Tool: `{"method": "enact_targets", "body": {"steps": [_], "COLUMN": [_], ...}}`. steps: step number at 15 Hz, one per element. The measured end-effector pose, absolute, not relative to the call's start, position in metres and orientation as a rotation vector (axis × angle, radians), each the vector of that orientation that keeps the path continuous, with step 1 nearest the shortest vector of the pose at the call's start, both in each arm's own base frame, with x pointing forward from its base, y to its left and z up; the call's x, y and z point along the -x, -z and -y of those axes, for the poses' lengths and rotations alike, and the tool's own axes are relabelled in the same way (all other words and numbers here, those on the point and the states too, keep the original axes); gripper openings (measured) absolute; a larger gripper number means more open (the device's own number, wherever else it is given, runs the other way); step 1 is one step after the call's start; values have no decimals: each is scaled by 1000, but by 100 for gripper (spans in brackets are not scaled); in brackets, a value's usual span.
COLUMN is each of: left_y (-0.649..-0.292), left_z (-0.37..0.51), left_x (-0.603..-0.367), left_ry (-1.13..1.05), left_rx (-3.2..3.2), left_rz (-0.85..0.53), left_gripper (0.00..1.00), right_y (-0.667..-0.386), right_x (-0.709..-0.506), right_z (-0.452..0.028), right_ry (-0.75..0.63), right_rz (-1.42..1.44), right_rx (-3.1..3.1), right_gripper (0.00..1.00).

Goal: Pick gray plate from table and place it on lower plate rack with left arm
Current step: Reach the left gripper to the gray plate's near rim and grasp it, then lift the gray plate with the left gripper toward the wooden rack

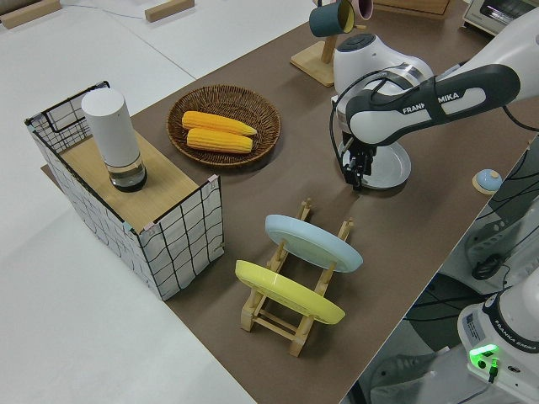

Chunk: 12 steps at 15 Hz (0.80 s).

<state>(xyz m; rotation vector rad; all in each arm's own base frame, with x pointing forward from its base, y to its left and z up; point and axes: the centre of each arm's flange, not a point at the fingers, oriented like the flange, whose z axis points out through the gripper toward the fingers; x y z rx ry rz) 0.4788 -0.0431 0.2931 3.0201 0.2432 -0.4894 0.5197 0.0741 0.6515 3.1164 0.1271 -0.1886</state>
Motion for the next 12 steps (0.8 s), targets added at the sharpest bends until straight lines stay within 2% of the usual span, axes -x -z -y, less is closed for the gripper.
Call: {"method": "enact_targets", "body": {"steps": [1, 2, 3, 6, 12], "left_y": [-291, -290, -290, -292, -319], "left_z": [43, 43, 43, 43, 43], "left_x": [-479, -479, -479, -480, -493], "left_ry": [493, 495, 495, 492, 465], "left_rx": [-3020, -3019, -3019, -3018, -3013], "left_rz": [-246, -248, -248, -250, -246], "left_gripper": [56, 50, 42, 8, 5], "right_y": [-652, -652, -652, -652, -652], "right_x": [-520, -520, -520, -520, -520], "right_z": [-74, -74, -74, -74, -74], "right_ry": [189, 189, 189, 189, 189], "right_rz": [-127, -127, -127, -127, -127], "right_rx": [-3116, -3116, -3116, -3116, -3116], "right_gripper": [99, 99, 99, 99, 99]}}
